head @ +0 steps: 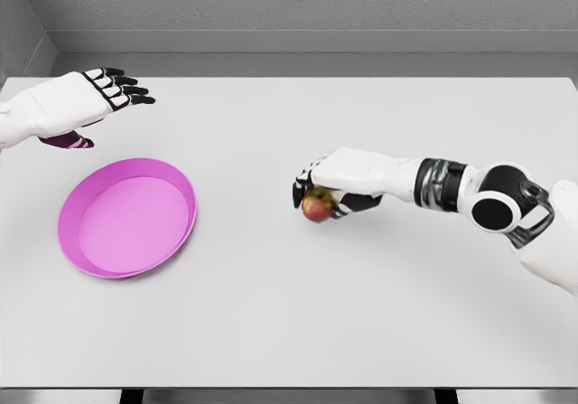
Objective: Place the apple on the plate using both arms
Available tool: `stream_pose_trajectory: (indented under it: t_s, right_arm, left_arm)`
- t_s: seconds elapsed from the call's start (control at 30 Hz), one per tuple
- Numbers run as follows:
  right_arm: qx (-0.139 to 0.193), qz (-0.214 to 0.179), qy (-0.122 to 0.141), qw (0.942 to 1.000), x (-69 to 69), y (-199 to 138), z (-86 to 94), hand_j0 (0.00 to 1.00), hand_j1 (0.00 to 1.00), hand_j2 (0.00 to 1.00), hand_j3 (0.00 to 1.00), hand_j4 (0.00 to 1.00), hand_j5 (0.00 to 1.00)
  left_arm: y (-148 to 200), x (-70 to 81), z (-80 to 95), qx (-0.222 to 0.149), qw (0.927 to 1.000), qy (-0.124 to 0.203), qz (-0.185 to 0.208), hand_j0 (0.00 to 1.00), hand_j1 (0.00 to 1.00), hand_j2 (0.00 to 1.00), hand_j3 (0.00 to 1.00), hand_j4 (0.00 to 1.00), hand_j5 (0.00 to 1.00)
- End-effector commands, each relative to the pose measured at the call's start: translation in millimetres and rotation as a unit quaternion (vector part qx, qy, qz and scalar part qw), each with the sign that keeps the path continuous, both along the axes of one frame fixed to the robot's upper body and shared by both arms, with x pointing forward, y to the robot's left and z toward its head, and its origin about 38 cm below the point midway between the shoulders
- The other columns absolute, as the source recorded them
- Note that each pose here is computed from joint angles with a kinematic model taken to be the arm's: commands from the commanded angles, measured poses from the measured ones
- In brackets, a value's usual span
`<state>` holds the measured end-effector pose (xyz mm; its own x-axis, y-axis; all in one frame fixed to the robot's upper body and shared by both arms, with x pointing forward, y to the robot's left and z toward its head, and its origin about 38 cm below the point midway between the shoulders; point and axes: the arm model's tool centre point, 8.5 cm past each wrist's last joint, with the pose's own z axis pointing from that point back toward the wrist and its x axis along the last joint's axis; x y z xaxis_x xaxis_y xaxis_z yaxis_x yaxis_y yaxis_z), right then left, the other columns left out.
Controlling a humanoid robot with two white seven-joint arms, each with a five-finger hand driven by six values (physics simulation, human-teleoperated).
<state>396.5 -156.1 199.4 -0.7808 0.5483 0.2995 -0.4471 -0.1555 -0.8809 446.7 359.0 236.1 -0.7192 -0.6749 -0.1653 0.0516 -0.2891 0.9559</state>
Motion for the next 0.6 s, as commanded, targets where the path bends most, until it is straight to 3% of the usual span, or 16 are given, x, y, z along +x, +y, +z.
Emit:
stream_pose_trajectory:
  t_s: [0.0,0.17,0.2,0.27,0.3,0.4,0.57]
  right_arm:
    - [0.005,0.014,0.010,0.9998,-4.8,13,-5.9,0.53,0.53,0.53,0.53,0.53,0.53]
    - [0.007,0.017,0.009,0.9998,-4.5,17,-4.9,0.53,0.53,0.53,0.53,0.53,0.53]
    - [0.007,0.018,0.009,0.9998,-4.8,17,-4.6,0.57,0.57,0.57,0.57,0.57,0.57]
    - [0.006,0.012,0.005,0.9999,-2.5,13,-1.7,0.81,0.81,0.81,0.81,0.81,0.81]
    - [0.006,0.011,0.000,0.9999,-1.1,11,1.7,0.99,0.99,0.99,0.99,0.99,0.99]
    - [0.007,-0.019,-0.041,0.9990,12.7,-22,33.5,1.00,1.00,1.00,1.00,1.00,1.00]
    - [-0.009,-0.055,-0.102,0.9932,19.0,-89,76.0,1.00,1.00,1.00,1.00,1.00,1.00]
  left_arm:
    - [0,0.0,0.9,-0.003,1.0000,0.000,0.001,1.00,1.00,1.00,1.00,1.00,1.00]
    - [0,0.0,0.9,-0.003,1.0000,0.000,0.001,1.00,1.00,1.00,1.00,1.00,1.00]
    - [0,0.0,0.9,-0.003,1.0000,0.000,0.001,1.00,1.00,1.00,1.00,1.00,1.00]
    - [0,0.0,0.9,-0.003,1.0000,0.000,0.001,1.00,1.00,1.00,1.00,1.00,1.00]
    - [0,0.0,1.0,-0.004,1.0000,0.000,0.001,1.00,1.00,1.00,1.00,1.00,1.00]
    - [0,-0.1,2.2,-0.006,1.0000,-0.001,0.001,1.00,1.00,1.00,1.00,1.00,1.00]
    - [-2,-0.8,-1.5,-0.005,1.0000,0.004,-0.003,1.00,1.00,1.00,1.00,1.00,1.00]
